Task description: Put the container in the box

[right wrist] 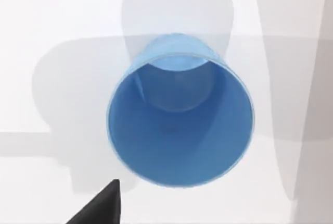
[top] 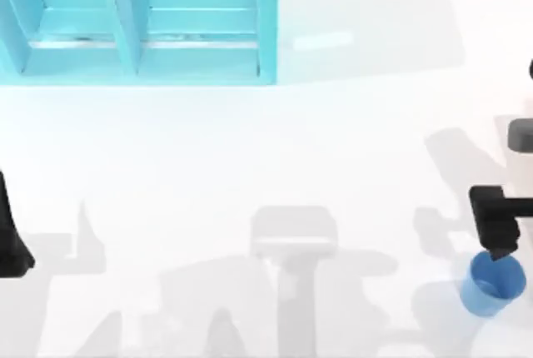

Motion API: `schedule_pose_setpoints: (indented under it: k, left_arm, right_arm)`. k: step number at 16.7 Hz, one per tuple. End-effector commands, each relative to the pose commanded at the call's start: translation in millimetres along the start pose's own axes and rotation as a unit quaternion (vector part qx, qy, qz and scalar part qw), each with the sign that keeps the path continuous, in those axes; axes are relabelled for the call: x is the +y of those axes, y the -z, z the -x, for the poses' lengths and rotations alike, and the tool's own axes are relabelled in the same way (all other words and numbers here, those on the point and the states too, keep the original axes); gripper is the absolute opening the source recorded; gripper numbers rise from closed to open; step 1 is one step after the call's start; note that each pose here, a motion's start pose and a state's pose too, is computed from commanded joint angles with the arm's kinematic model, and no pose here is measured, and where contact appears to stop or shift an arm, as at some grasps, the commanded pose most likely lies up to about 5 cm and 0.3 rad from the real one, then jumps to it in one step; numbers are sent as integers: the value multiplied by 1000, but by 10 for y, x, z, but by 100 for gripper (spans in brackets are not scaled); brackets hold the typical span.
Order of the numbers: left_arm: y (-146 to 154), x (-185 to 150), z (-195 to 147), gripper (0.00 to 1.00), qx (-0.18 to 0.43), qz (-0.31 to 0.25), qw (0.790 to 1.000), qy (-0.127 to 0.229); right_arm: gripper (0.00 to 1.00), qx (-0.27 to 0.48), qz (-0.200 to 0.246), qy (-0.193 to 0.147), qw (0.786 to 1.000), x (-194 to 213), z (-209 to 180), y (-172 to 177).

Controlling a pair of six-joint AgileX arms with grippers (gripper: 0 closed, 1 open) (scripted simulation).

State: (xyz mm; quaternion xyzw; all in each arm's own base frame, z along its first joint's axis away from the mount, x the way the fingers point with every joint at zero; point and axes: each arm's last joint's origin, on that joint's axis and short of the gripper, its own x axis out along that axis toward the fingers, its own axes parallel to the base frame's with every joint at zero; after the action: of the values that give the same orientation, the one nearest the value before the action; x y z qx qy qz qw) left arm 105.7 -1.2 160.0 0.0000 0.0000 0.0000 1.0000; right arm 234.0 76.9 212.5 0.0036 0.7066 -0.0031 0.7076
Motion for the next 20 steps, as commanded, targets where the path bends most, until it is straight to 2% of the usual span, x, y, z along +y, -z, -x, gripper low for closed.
schedule_pose_setpoints:
  k: [8, 13, 20]
  left_arm:
    - [0, 0, 0, 100, 0, 0, 1000, 0]
    - [0, 0, 0, 100, 0, 0, 1000, 0]
    - [0, 0, 0, 100, 0, 0, 1000, 0]
  right_arm:
    - [100, -2, 0, -1, 1000, -8, -717, -26]
    - [100, 1, 0, 0, 1000, -14, -765, -24]
    - [47, 1, 0, 0, 1000, -14, -765, -24]
